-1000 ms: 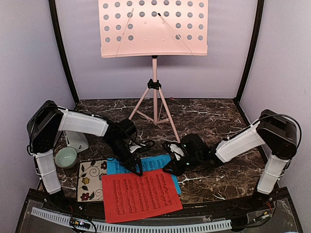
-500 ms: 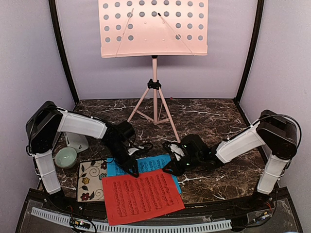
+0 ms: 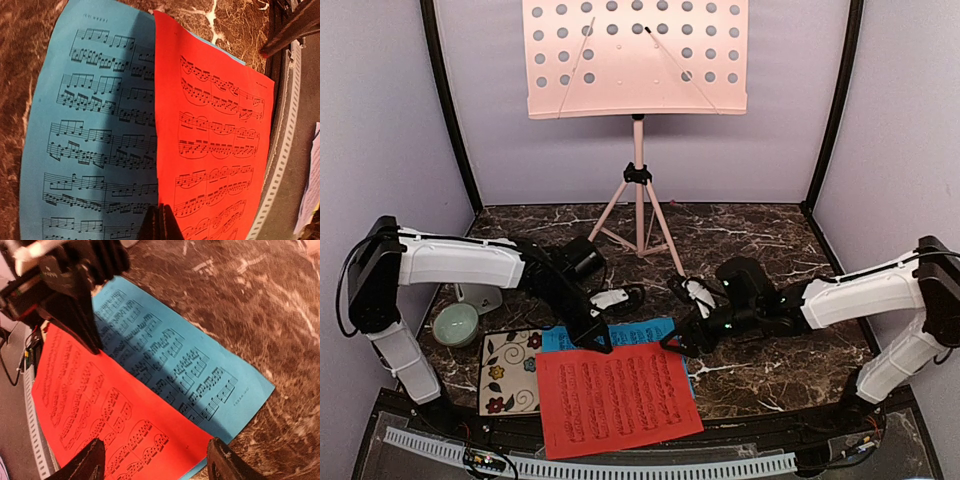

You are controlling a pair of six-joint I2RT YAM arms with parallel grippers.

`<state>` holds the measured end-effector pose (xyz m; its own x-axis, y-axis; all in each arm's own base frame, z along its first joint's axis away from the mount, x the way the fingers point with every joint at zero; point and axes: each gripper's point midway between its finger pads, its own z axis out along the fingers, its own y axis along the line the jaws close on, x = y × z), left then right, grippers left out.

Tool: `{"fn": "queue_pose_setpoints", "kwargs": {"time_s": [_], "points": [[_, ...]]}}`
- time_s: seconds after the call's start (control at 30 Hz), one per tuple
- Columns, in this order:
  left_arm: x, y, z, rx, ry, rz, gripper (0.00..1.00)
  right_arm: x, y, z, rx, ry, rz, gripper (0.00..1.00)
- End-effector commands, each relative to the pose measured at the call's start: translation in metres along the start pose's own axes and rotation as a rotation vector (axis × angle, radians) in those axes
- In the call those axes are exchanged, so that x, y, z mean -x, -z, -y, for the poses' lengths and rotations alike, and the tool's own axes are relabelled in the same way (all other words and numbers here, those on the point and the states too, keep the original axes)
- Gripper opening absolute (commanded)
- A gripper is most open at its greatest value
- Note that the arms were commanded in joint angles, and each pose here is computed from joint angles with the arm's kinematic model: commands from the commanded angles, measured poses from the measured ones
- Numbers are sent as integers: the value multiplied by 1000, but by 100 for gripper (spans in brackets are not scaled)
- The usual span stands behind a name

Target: Set up the instrument practice props

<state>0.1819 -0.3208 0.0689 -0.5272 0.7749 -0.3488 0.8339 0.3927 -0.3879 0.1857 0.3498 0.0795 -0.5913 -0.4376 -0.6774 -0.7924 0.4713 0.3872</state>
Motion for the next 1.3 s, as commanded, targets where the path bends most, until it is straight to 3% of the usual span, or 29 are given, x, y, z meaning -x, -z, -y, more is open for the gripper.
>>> {"fn": "queue_pose_setpoints", "kwargs": {"time_s": [0.0,0.13,0.47,0.63,0.9,1.0,1.17,1.27], "points": [[15,27,2,152,-165,40,0,31,30,-19,63,62,68,74],[27,41,11,218,-260,77,0,43,40,-32,108,123,42,80],[54,64,47,306,-504,195,0,50,38,-42,155,232,-17,78],[62,64,56,327,-568,222,0,48,35,-50,215,294,-111,70],[75,72,55,410,-612,276,0,38,27,-59,254,288,-159,57],[81,77,58,420,-621,307,0,38,25,-60,250,288,-164,46],[85,85,61,419,-573,372,0,39,24,-53,195,288,-164,6],[83,90,57,416,-506,405,10,40,27,-48,162,292,-134,0]]}}
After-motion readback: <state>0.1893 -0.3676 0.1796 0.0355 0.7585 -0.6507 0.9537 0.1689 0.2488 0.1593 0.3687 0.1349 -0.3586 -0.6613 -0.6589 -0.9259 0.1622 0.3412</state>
